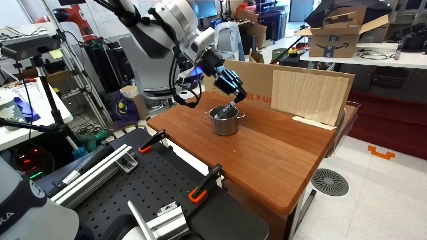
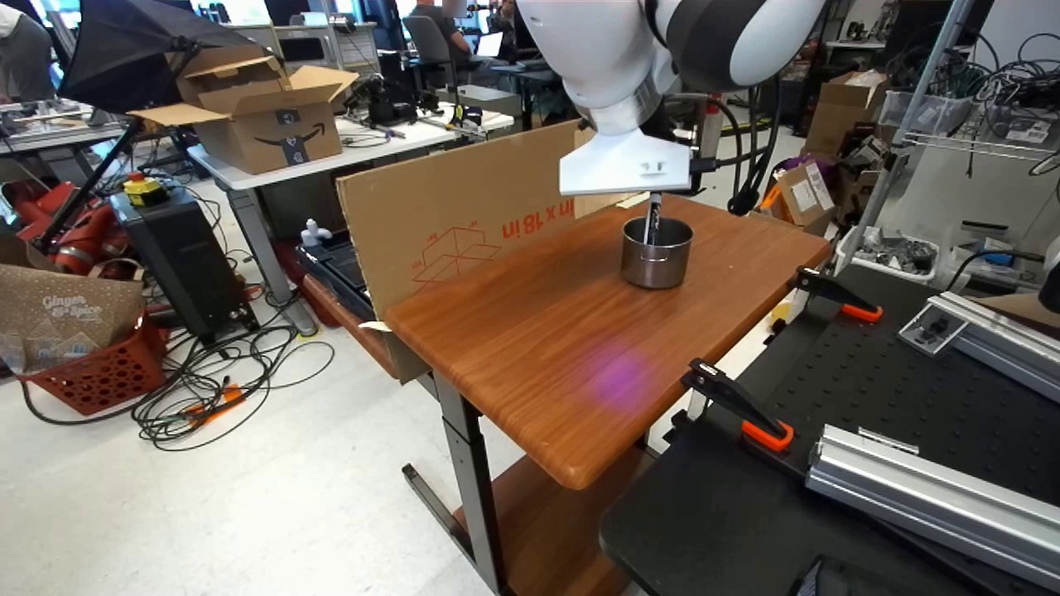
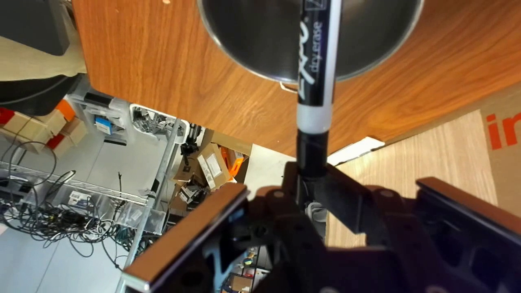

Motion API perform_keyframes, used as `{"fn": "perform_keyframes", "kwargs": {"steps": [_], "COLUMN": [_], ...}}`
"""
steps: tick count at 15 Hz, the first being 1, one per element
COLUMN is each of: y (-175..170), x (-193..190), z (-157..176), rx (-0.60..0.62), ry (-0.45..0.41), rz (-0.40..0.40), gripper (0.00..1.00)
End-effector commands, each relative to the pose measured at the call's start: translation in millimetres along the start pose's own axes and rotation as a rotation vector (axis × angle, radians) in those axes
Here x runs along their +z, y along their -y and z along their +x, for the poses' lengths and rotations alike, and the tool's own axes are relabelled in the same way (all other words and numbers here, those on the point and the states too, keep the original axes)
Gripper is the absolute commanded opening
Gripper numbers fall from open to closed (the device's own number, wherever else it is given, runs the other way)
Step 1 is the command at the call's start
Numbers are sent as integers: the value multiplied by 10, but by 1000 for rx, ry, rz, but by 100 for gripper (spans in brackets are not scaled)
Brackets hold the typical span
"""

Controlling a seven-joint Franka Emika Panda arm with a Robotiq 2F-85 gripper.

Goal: Put the marker in the silver pot

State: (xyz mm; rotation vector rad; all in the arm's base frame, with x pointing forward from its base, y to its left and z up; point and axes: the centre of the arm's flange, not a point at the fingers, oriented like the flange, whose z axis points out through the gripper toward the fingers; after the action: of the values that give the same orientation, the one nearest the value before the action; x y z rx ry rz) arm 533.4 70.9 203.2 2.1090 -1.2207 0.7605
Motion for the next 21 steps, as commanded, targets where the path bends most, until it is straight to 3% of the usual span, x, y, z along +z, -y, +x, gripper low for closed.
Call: {"fn": "perform_keyframes", "kwargs": {"steps": [1,5,6,7,9,14,21], "y": [173,244,254,259,281,281,101], "x": [75,111,105,94,72,9,-311], "z": [-100,-165,-171,-173,-174,-168,-25], "rx": [-24,-49,-55,-61,-71,-86,-62], "ry": [-25,-8,-1,3,6,9,12], "rz": [-39,-49,-47,-45,-36,-27,10], "gripper": [5,5,44,45,58,96,100]}}
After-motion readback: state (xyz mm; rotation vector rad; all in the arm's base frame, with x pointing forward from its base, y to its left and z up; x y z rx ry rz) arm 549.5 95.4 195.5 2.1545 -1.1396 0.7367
